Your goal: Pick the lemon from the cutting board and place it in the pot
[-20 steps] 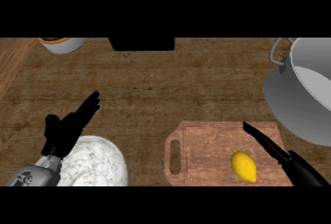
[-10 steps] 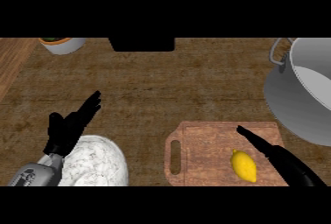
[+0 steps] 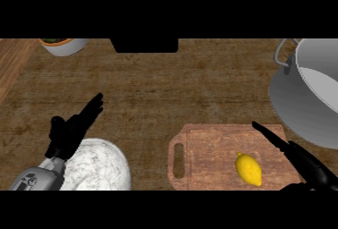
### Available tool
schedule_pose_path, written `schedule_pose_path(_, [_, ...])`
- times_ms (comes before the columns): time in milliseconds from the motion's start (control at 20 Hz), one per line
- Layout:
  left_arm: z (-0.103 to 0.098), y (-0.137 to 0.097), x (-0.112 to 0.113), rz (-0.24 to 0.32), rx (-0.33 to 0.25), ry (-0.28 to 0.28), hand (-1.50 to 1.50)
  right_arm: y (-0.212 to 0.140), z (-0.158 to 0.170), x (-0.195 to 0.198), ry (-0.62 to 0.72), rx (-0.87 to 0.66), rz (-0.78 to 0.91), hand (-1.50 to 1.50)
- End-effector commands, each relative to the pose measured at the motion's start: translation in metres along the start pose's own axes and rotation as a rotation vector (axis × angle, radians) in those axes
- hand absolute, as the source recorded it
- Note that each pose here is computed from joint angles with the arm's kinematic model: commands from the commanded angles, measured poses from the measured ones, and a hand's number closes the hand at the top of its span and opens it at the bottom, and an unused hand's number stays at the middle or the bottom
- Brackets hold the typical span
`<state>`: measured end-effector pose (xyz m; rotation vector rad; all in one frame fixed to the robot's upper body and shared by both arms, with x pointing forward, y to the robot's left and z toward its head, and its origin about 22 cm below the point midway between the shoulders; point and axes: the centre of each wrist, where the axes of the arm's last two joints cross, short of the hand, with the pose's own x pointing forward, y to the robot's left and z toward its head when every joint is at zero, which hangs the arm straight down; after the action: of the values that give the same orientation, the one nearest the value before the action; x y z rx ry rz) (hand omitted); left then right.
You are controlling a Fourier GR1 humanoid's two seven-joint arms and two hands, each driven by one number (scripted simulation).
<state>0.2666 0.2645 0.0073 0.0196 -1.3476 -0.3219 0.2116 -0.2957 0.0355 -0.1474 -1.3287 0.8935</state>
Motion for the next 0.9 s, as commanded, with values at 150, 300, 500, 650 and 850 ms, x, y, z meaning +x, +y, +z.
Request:
schedule_pose_path(150, [0.009, -0.016, -0.026, 0.075, -0.026, 0.062, 0.0, 0.021, 0.001, -0.017, -0.097, 0.054, -0.198, -1.5])
schedule_pose_path(300, [-0.01, -0.02, -0.016, 0.094, -0.033, 0.048, 0.0, -0.007, -0.008, -0.04, -0.112, 0.046, -0.278, -1.5])
schedule_pose_path(500, [-0.001, -0.037, -0.027, 0.077, -0.035, 0.056, 0.0, 0.029, -0.021, -0.041, -0.073, 0.065, -0.328, -1.5])
schedule_pose_path(650, [-0.005, -0.031, -0.017, 0.061, -0.052, 0.063, 0.0, 0.04, -0.022, -0.055, -0.05, 0.087, -0.344, -1.5])
schedule_pose_path(850, [-0.006, -0.024, -0.015, 0.077, -0.041, 0.07, 0.0, 0.079, -0.034, -0.079, -0.063, 0.118, -0.404, -1.5])
